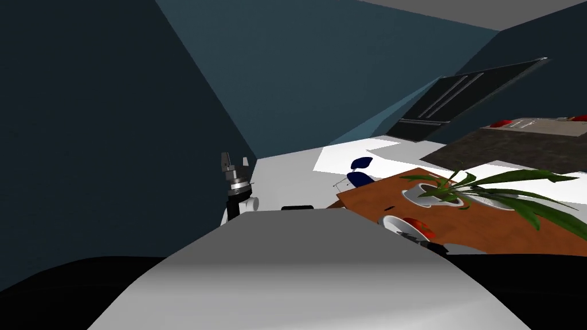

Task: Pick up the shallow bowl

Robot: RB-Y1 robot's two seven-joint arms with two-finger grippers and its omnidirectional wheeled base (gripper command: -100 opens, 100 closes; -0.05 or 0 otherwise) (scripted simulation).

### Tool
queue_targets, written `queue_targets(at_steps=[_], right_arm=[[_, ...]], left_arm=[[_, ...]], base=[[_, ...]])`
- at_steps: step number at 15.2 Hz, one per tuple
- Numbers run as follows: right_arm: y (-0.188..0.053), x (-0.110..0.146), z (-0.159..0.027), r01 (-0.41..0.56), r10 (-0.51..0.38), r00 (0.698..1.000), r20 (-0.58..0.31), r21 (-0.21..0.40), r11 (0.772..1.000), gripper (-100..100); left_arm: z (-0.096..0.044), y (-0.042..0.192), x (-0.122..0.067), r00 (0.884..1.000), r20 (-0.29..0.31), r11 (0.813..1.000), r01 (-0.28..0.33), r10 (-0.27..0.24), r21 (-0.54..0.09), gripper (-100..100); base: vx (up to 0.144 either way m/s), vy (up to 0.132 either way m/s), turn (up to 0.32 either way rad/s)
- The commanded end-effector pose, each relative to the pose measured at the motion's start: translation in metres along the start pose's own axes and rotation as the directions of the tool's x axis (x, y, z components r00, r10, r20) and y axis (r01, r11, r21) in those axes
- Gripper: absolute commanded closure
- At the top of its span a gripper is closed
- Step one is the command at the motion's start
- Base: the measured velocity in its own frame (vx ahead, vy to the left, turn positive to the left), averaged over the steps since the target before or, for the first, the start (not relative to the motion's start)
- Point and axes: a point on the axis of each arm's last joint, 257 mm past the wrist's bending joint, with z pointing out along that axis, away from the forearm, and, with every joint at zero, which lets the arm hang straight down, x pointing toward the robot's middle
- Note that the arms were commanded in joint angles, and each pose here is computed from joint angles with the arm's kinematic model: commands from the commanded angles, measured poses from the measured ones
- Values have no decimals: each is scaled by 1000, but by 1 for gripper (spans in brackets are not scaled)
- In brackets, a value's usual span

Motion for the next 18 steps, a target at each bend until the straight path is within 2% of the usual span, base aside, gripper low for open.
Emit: queue_targets(at_steps=[1, 2, 4, 5, 6, 7, 9, 10, 12, 13, 15, 16, 18], right_arm=[[1, 1, -1, -18, 18, 1000, -3, 1, 1000, -100], [10, 13, -1, -75, 75, 997, -19, 3, 997, -100], [10, 13, -1, -86, 86, 996, -19, 3, 996, -100], [20, 26, -1, -145, 145, 989, -35, 8, 989, -100], [20, 26, -1, -154, 154, 987, -35, 8, 988, -100], [29, 38, -2, -213, 213, 976, -52, 15, 977, -100], [29, 38, -2, -221, 221, 974, -52, 15, 975, -100], [39, 51, -3, -269, 270, 960, -68, 23, 963, -100], [39, 51, -3, -286, 287, 955, -68, 24, 958, -100], [49, 64, -5, -337, 339, 937, -84, 35, 941, -100], [49, 64, -5, -350, 352, 932, -84, 36, 936, -100], [59, 77, -7, -394, 397, 912, -100, 48, 918, -100], [59, 77, -7, -412, 415, 904, -99, 49, 910, -100]], left_arm=[[0, 0, 0, 1000, 0, 1000, 0, 0, 0, 0], [0, 0, 0, 1000, 0, 1000, 0, 0, 0, 0], [0, 0, 0, 1000, 0, 1000, 0, 0, 0, 0], [0, 0, 0, 1000, 0, 1000, 0, 0, 0, 0], [0, 0, 0, 1000, 0, 1000, 0, 0, 0, 0], [0, 0, 0, 1000, 0, 1000, 0, 0, 0, 0], [0, 0, 0, 1000, 0, 1000, 0, 0, 0, 0], [0, 0, 0, 1000, 0, 1000, 0, 0, 0, 0], [0, 0, 0, 1000, 0, 1000, 0, 0, 0, 0], [0, 0, 0, 1000, 0, 1000, 0, 0, 0, 0], [0, 0, 0, 1000, 0, 1000, 0, 0, 0, 0], [0, 0, 0, 1000, 0, 1000, 0, 0, 0, 0], [0, 0, 0, 1000, 0, 1000, 0, 0, 0, 0]], base=[[-102, 4, 67], [-127, 6, 350], [-131, 6, 372], [-160, -1, 341], [-195, -1, 405], [-218, -19, 427], [-189, 7, 438], [-177, 34, 387], [-155, 34, 357], [-157, 57, 357], [-144, 48, 328], [-151, 38, 364], [-156, 38, 337]])
